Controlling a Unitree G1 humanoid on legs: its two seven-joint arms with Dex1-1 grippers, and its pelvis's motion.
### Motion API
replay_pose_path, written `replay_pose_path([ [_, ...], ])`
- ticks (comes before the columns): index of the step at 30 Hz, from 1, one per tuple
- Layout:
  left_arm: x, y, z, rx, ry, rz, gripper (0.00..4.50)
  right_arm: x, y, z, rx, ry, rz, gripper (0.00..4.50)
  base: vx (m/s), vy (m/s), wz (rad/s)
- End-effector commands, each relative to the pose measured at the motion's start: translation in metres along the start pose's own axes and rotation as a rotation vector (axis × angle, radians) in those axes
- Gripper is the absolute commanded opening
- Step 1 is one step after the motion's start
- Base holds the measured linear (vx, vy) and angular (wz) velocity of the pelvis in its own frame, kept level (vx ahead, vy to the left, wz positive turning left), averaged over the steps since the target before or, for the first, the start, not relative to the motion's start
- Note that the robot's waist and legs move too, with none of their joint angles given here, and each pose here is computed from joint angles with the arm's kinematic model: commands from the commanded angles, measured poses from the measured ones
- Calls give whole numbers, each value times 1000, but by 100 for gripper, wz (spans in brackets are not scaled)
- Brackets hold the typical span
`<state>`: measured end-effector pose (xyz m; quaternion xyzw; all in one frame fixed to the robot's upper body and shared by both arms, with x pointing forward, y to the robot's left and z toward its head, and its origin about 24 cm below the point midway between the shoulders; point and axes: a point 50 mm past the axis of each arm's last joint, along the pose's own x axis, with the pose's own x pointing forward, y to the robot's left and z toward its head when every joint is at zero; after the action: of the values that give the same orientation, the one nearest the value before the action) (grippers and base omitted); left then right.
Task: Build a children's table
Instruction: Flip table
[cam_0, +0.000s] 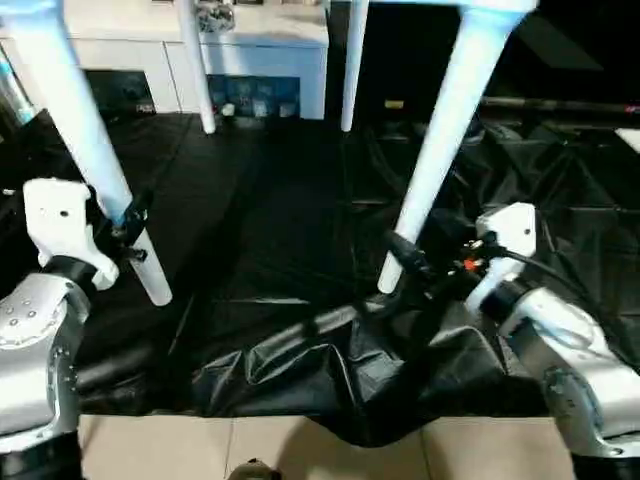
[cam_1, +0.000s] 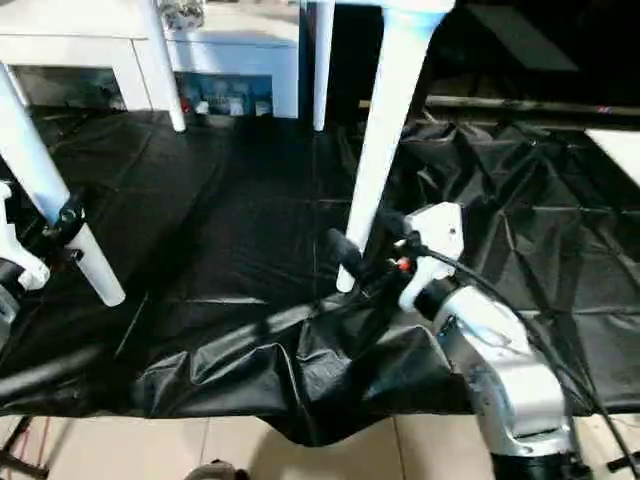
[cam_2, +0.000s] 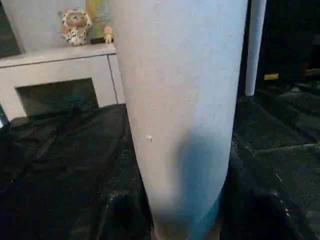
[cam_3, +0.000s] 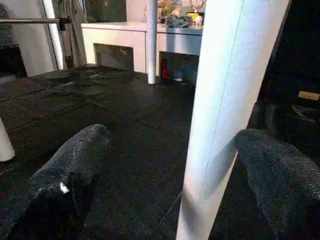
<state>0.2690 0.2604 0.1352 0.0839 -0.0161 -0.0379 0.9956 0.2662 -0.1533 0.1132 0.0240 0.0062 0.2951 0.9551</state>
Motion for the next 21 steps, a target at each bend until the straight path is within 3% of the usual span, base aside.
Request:
replay_pose_path([
  [1,-1,-3,-12,67,73,-48,170,1,1,2,-33,-5,13,450,0,0,0],
  [5,-5,2,-18,36,76,-12,170,0,3,3,-25,-9,19,450,0,0,0],
  [6,-8,6,-19,-10,61,12,226,-2,4,4,-10,-20,25,450,0,0,0],
  [10,-14,9,-16,-33,43,19,246,-4,4,6,4,-32,12,450,0,0,0],
  [14,-39,6,-21,-161,24,26,275,-11,5,11,76,-75,-16,450,0,0,0],
  [18,-56,5,-20,-150,-21,50,315,-14,9,10,99,-93,-33,450,0,0,0],
  [21,-70,3,-18,-164,-46,86,315,-20,18,3,103,-76,-18,450,0,0,0],
])
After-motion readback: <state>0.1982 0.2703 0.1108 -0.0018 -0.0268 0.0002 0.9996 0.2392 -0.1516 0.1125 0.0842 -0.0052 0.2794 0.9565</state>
